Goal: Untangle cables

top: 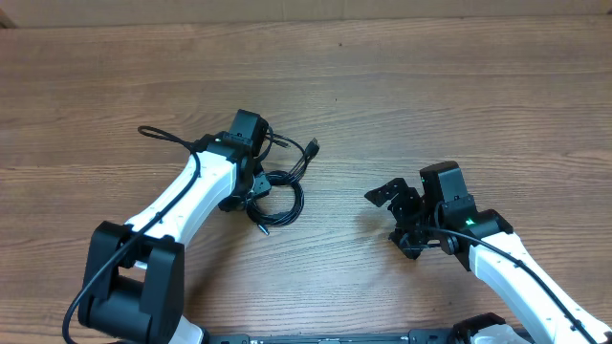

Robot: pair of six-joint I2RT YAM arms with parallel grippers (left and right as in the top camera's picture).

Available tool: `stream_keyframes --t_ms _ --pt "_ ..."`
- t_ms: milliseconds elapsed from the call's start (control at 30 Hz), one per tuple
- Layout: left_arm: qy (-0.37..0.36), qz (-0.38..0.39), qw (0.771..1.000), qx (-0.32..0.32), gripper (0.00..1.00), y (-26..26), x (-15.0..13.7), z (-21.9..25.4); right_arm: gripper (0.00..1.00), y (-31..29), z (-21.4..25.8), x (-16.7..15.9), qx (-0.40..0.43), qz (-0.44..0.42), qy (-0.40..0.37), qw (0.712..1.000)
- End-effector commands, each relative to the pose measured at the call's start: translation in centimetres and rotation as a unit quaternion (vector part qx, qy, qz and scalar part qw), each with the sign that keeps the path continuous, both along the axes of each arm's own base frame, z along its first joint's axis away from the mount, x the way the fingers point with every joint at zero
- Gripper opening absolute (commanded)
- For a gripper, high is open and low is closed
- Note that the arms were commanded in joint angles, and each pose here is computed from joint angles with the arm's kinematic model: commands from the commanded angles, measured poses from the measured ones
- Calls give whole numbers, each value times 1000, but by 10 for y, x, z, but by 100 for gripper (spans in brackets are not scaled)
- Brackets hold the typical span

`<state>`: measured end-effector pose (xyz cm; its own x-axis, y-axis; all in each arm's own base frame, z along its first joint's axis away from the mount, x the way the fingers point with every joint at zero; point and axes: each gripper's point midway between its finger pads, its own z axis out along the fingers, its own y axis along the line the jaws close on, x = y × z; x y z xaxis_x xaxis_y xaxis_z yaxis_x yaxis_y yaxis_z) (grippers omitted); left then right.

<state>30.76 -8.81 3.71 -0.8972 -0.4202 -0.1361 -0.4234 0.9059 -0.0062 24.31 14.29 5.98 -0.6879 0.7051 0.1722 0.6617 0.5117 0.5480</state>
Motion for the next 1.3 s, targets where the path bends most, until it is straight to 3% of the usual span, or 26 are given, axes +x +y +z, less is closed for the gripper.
stream_keyframes --t_ms 0,67,200,267,300,500,600,833,1033,1267 --pt "15 6 1000 -11 47 -5 -2 -13 100 -1 5 7 -9 -2 -13 1000" --pt "19 6 1000 -11 46 -5 -2 -17 100 -2 4 7 -11 -3 -14 1000" --pt "39 15 999 -7 34 -5 -5 -32 100 -2 4 7 -12 -4 -13 1000" --pt "52 15 999 -8 9 -6 -7 -40 100 -2 4 7 -12 -3 -12 1000" --pt "55 15 998 -7 4 -6 -8 -42 100 -2 4 7 -12 -3 -12 1000" --pt "52 14 998 -20 4 -11 -5 -38 100 -2 4 7 -12 -3 -12 1000" --pt "27 4 996 -89 4 -36 7 -10 100 1 5 5 -3 1 -9 1000" --pt "-78 -25 978 -190 4 -66 27 74 100 37 32 2 107 61 -23 992" --pt "-130 -57 954 -264 4 -87 26 122 100 66 52 13 124 101 -94 983" --pt "-136 -80 946 -283 4 -104 24 127 100 70 63 38 95 86 -172 977"
